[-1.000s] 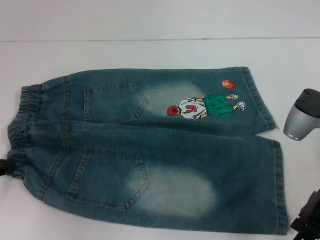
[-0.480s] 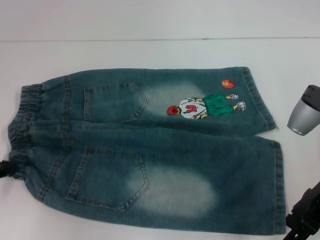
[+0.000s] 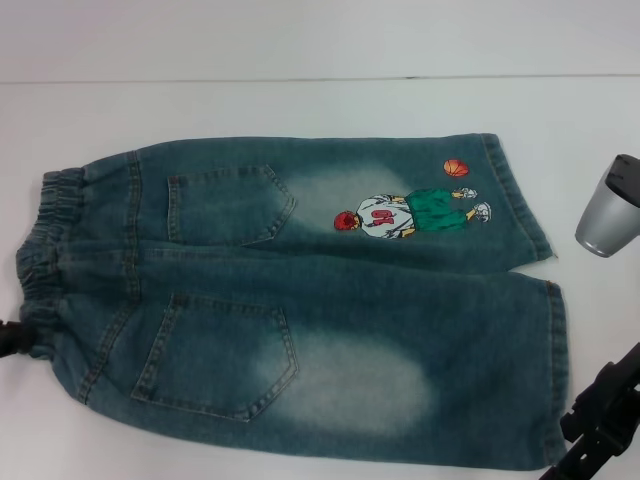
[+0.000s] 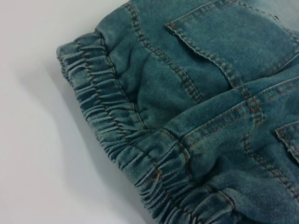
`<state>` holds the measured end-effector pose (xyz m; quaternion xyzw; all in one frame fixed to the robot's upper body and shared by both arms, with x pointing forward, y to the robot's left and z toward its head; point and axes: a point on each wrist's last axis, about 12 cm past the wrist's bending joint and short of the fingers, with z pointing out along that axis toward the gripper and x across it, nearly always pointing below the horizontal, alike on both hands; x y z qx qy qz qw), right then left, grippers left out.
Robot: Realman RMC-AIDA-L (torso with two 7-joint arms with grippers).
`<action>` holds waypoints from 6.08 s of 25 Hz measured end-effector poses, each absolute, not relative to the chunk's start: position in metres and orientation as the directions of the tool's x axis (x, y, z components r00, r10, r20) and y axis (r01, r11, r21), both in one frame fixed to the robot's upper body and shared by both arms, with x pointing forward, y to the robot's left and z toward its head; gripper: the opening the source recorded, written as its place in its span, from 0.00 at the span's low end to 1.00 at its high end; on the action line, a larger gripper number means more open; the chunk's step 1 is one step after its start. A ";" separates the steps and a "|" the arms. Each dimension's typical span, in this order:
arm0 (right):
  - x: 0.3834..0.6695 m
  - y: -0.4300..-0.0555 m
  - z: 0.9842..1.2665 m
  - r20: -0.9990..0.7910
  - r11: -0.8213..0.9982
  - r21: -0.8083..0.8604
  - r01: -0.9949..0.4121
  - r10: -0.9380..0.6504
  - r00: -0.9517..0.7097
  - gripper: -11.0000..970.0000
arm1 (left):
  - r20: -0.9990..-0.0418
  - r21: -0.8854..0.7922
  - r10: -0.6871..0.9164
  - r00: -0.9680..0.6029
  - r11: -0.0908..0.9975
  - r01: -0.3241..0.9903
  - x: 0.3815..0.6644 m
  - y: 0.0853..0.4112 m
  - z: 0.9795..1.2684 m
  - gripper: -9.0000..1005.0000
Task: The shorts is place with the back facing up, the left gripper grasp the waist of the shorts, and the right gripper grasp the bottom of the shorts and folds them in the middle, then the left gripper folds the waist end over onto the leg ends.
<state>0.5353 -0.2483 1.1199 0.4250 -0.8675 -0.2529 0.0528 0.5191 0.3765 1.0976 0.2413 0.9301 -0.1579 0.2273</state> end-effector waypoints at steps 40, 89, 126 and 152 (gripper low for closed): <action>0.533 -0.259 1.128 -0.317 0.440 0.466 -0.768 -0.727 -0.609 0.03 | -0.544 -0.202 0.317 -0.777 0.850 0.487 0.523 0.386 1.106 0.09; 0.650 -0.262 1.124 -0.794 0.843 -0.010 -0.538 -0.334 -0.508 0.05 | -0.774 -0.247 -0.098 -0.626 0.957 0.155 0.593 0.365 1.107 0.08; 0.589 -0.285 1.128 -0.927 0.713 0.084 -0.696 -0.200 -0.316 0.76 | -0.891 -0.169 0.034 -0.452 0.901 0.400 0.527 0.381 1.105 0.85; 0.514 -0.260 1.060 -0.968 0.415 0.072 -0.907 -0.191 -0.164 0.78 | -0.820 -0.031 0.228 -0.525 0.898 0.439 0.514 0.377 1.064 0.92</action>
